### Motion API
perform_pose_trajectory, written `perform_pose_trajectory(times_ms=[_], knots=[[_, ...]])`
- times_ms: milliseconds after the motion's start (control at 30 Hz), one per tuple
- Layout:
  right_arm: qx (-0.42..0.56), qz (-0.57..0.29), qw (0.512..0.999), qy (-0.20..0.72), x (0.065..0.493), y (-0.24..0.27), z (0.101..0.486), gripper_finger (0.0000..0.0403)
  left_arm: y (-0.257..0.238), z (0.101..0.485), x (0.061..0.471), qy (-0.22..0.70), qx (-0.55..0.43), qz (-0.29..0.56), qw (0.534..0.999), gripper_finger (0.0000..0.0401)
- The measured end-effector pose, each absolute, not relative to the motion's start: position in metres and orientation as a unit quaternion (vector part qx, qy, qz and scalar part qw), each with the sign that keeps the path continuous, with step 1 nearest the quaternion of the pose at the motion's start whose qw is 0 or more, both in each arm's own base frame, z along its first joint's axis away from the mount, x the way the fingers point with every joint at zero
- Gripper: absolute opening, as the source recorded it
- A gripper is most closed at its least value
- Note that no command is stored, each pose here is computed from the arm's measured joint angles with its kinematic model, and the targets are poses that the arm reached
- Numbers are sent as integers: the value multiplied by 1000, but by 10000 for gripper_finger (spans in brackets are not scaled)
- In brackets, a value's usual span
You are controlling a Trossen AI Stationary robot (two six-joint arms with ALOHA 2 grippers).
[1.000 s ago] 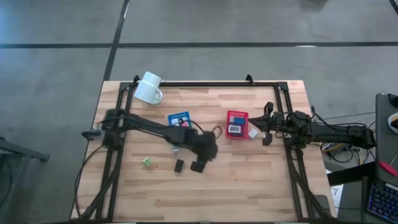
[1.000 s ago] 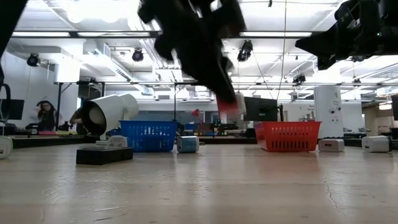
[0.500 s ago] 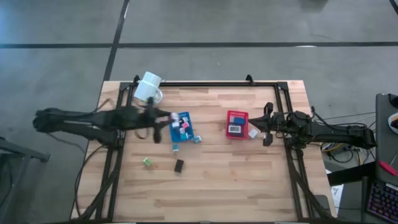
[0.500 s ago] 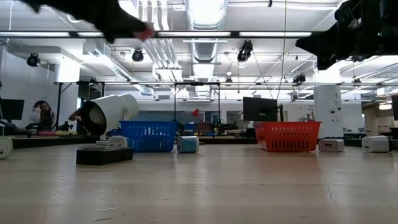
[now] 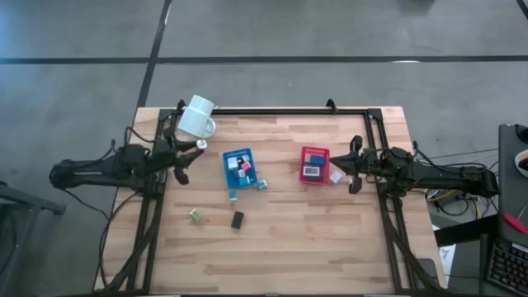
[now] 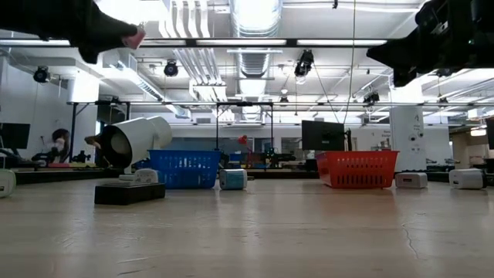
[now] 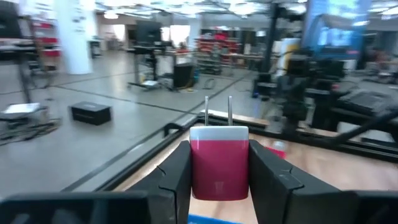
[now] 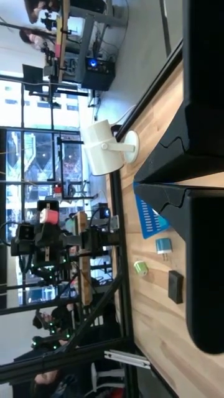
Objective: Pick & Place Office items
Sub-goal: Put the pink charger adapter into the blue bin
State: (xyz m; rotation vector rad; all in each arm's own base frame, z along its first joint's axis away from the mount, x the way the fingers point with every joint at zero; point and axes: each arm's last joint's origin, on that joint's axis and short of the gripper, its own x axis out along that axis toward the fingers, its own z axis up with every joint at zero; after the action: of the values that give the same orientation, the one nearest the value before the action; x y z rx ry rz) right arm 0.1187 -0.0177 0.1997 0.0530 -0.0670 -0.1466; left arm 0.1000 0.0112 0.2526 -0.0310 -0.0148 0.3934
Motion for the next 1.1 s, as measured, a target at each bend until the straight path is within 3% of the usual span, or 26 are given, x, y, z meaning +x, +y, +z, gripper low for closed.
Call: perform_pose_trajectory(times_ms=[300, 467, 600, 833, 1100], knots=[[25, -74, 997, -26, 121, -18, 198, 8, 14, 247, 102, 5, -28, 240, 970, 120], [20, -73, 996, -53, 121, -18, 203, 8, 19, 248, 129, 151, -17, 301, 941, 120], [19, -73, 996, -50, 123, -18, 203, 8, 20, 246, 175, 237, 12, 285, 929, 120], [18, -74, 996, -38, 125, -19, 200, 8, 34, 201, 251, 405, 51, 245, 879, 120], [11, -74, 997, -35, 125, -19, 200, 8, 55, 161, 284, 491, 41, 238, 837, 120]])
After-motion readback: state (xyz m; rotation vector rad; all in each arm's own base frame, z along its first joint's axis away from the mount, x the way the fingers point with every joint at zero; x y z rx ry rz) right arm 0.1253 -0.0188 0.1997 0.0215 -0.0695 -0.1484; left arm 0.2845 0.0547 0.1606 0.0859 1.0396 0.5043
